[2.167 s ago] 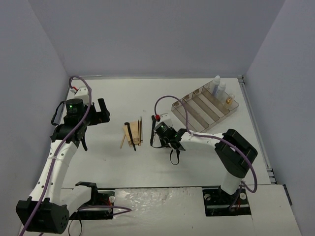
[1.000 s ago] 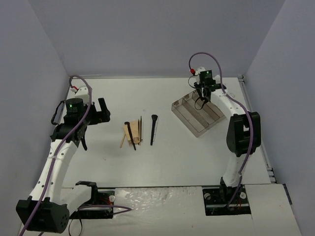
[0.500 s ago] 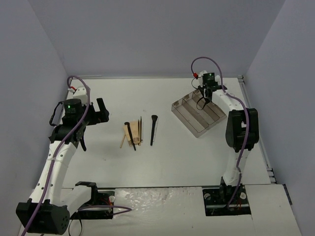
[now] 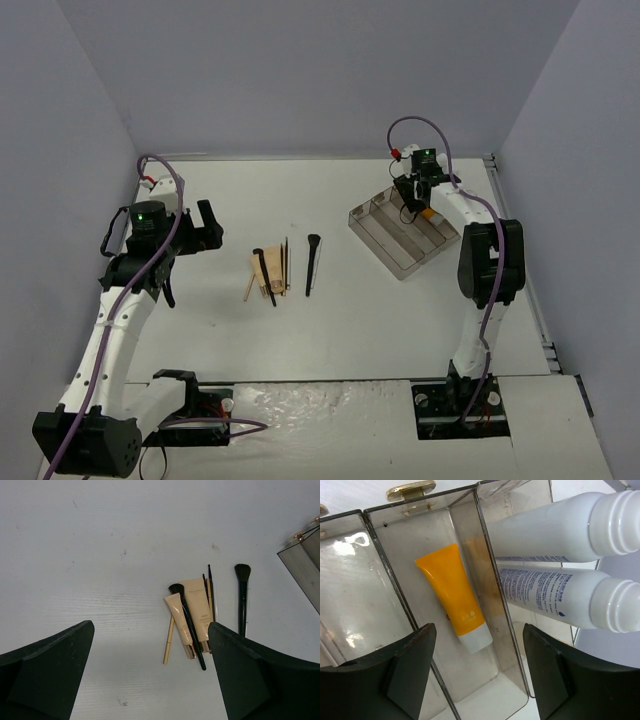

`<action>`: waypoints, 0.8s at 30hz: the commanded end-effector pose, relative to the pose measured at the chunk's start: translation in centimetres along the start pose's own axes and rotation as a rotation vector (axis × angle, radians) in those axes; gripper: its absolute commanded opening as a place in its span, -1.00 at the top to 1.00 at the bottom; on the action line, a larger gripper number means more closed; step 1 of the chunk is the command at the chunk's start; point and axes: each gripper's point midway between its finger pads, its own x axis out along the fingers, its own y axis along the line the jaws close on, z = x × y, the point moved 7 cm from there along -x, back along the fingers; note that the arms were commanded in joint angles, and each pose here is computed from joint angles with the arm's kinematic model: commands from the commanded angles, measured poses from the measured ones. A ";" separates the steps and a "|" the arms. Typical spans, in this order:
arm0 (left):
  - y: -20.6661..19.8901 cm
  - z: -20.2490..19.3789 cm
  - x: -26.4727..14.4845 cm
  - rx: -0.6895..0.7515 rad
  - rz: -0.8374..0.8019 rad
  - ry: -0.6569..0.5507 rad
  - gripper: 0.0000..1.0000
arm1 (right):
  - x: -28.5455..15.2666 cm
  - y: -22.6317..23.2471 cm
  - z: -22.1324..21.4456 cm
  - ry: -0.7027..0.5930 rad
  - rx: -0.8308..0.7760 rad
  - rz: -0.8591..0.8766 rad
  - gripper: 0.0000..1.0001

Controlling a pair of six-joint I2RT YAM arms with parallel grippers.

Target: Organize the makeup

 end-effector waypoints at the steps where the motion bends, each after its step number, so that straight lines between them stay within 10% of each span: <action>1: -0.4 2.4 -0.6 0.004 -0.033 -0.102 -0.94 | -6.0 -1.5 4.9 -0.236 0.144 0.033 -0.42; 12: -0.1 2.3 -0.3 -0.008 -0.021 -0.095 -0.94 | -15.1 13.5 7.2 -0.323 0.434 0.276 -0.48; 24: 0.4 1.9 0.2 -0.010 0.020 -0.075 -0.94 | -19.0 33.5 6.1 -0.290 0.362 0.452 -0.35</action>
